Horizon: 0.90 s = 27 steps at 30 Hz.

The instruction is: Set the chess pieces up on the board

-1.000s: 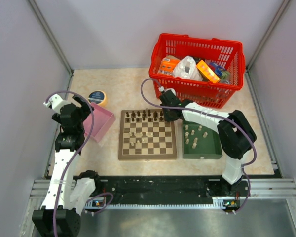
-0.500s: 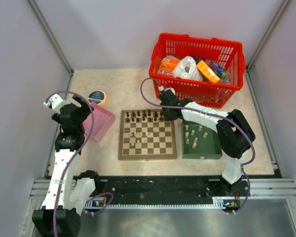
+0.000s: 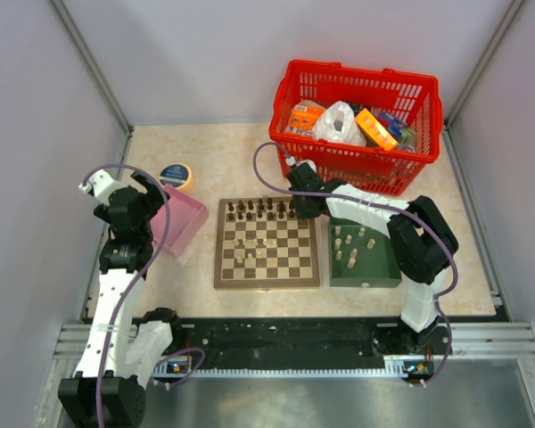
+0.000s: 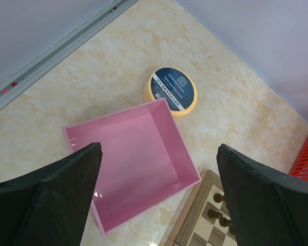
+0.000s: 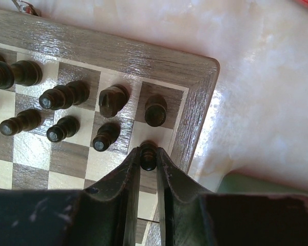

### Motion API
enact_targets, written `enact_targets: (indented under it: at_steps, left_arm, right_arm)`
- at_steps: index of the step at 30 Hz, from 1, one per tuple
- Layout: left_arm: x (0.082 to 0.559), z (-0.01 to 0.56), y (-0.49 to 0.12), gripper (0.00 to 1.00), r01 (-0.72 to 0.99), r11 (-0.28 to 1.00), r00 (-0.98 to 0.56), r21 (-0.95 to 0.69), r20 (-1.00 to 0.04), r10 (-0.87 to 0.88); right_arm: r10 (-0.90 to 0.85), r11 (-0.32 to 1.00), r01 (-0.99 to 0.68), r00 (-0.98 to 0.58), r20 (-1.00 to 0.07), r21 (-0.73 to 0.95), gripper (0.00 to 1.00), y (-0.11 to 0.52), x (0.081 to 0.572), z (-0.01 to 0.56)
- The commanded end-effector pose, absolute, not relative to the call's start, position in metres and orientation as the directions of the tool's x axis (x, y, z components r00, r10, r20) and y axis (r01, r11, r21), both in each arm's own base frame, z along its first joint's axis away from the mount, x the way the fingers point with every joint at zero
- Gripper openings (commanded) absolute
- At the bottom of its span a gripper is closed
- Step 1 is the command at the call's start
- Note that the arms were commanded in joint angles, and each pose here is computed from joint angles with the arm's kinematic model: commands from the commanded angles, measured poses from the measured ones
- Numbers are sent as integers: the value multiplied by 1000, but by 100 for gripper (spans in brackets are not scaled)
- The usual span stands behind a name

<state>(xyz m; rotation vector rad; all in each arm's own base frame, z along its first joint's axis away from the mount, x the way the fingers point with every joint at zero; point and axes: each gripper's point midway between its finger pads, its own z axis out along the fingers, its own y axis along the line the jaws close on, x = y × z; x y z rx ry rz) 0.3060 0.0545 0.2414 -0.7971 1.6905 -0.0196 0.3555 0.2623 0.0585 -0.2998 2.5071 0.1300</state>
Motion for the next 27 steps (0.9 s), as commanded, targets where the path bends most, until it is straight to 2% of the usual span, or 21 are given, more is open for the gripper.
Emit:
enact_targets:
  at_steps: [1, 12, 27]
  left_arm:
    - [312, 254, 58, 99, -477, 764, -11, -435, -866, -500]
    - [311, 252, 59, 99, -481, 764, -16, -430, -867, -498]
    - [314, 247, 55, 99, -471, 761, -24, -446, -856, -517]
  right_arm:
    - [-150, 973, -228, -754, -639, 41, 16, 268, 377, 76]
    - [-153, 970, -239, -753, -640, 48, 16, 271, 378, 74]
    - [-165, 963, -266, -710, -684, 45, 32, 269, 380, 100]
